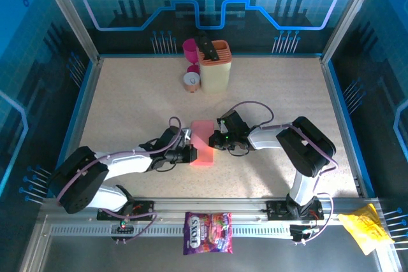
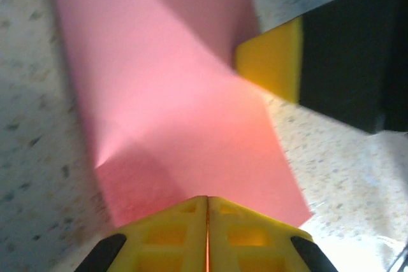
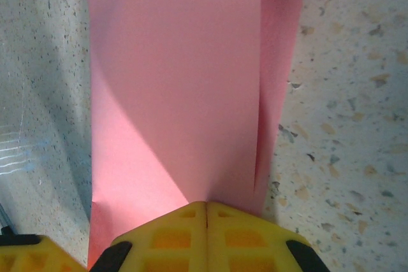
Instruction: Fold a paper plane with a square sheet of paper (pick it up from the middle)
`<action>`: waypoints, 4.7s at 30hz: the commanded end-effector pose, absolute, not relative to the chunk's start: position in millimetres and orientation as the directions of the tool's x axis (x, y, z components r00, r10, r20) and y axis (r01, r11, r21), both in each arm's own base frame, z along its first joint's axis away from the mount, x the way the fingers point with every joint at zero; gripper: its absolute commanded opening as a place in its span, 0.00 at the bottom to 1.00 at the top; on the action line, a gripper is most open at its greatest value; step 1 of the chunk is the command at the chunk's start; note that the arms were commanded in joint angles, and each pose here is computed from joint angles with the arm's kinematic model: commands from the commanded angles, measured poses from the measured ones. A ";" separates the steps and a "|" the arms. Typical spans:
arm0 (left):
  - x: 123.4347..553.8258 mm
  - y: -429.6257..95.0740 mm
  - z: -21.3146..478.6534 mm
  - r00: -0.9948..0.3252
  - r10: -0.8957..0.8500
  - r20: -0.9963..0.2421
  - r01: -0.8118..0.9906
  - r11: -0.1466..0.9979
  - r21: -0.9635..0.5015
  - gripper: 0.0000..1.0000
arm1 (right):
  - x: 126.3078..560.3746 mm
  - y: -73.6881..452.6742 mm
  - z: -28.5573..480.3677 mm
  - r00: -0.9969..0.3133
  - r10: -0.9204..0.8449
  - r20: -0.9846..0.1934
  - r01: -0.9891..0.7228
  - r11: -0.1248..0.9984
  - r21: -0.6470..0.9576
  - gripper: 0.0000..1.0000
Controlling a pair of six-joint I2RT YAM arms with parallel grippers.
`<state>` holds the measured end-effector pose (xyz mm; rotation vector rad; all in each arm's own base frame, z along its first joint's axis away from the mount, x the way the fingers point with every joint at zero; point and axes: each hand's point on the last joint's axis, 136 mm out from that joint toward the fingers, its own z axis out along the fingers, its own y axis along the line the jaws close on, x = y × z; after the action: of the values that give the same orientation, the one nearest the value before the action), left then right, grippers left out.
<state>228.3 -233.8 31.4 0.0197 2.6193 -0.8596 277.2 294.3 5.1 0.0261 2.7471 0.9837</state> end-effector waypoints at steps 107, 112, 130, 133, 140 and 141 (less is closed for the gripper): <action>340.9 -203.4 -12.6 -0.907 -0.185 -0.378 0.019 0.880 -0.475 0.00 | 254.7 324.9 57.3 -0.952 -0.084 -0.293 -0.242 0.792 0.560 0.00; 339.4 -203.2 -14.3 -0.909 -0.181 -0.375 0.019 0.882 -0.472 0.00 | 261.7 350.3 61.2 -0.950 -0.054 -0.307 -0.243 0.745 0.621 0.00; 337.1 -204.2 -16.8 -0.914 -0.176 -0.366 0.019 0.882 -0.471 0.00 | 268.8 384.5 40.0 -0.955 -0.019 -0.296 -0.228 0.683 0.693 0.00; 337.1 -205.0 -17.1 -0.915 -0.174 -0.365 0.020 0.882 -0.471 0.00 | 269.5 384.5 33.3 -0.956 -0.027 -0.291 -0.226 0.698 0.679 0.00; 336.8 -205.7 -18.9 -0.917 -0.172 -0.360 0.019 0.883 -0.470 0.00 | 256.3 376.8 0.7 -0.968 -0.095 -0.232 -0.221 0.761 0.610 0.00; 336.7 -205.5 -19.2 -0.917 -0.172 -0.359 0.018 0.883 -0.469 0.00 | 252.3 374.7 -3.8 -0.968 -0.111 -0.223 -0.226 0.769 0.598 0.00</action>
<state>357.1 -220.0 15.5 -0.0856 2.5331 -0.7581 268.4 375.9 15.8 -0.1837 2.7157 1.0550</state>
